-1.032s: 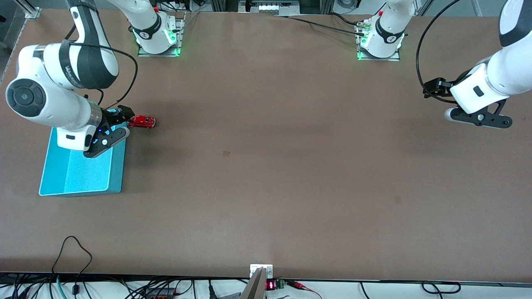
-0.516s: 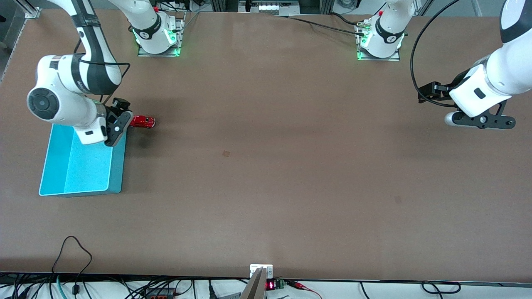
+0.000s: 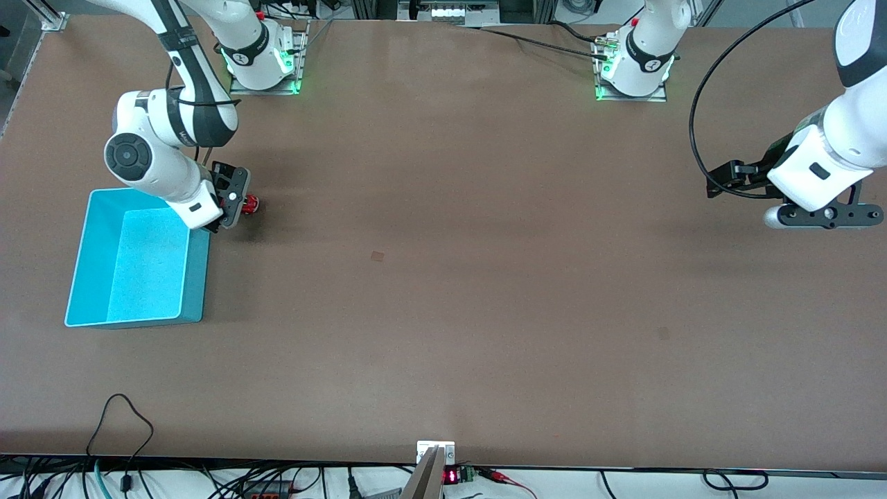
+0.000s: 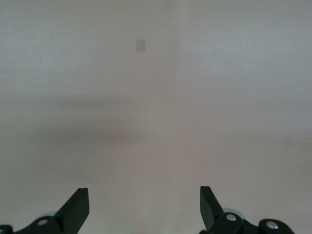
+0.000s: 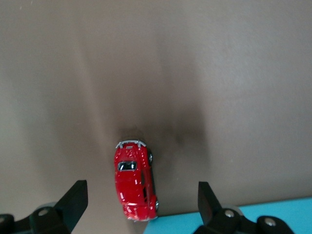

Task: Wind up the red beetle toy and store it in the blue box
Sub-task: 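Lower the right gripper over the red car, then close the right gripper on the red car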

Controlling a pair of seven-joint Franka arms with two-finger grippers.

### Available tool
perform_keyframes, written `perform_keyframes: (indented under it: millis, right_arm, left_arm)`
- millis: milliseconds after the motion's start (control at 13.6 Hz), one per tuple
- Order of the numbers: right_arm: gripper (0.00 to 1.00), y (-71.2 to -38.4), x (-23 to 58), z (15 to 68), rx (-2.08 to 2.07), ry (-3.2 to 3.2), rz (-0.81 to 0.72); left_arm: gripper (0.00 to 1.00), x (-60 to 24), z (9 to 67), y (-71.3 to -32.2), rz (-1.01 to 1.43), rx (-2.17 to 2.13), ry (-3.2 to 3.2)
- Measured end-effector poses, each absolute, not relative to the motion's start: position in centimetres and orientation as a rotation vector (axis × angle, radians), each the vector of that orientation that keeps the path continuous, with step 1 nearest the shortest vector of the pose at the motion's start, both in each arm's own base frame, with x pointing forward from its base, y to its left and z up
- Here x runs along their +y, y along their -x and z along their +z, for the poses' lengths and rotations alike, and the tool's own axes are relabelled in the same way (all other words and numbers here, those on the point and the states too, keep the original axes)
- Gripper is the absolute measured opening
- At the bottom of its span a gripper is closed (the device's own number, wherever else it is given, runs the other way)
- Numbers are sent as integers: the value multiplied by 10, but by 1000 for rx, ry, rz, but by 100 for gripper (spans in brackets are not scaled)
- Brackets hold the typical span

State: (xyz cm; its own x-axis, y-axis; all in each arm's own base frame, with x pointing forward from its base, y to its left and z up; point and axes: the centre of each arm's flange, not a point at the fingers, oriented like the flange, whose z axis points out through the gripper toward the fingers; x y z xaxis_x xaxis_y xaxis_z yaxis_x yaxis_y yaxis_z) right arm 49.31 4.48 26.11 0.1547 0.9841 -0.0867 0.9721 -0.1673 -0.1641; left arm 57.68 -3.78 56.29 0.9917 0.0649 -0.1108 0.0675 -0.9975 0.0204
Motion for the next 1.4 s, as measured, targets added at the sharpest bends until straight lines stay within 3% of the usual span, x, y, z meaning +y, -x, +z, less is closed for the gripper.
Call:
perform_keyframes:
  millis: [295,811,1401]
  right_arm:
    - [100,-488,29,247,-2090,2222,251]
    - [100,-457,16,212,-2126,2170,246]
    - [100,-448,8,196,-2211,2124,185]
  left_arm:
    - [100,4,561,-563,-86,229,-3087]
    - [100,-20,569,-554,-92,137,-3092]
    - [100,-20,570,-553,-111,128,-3093]
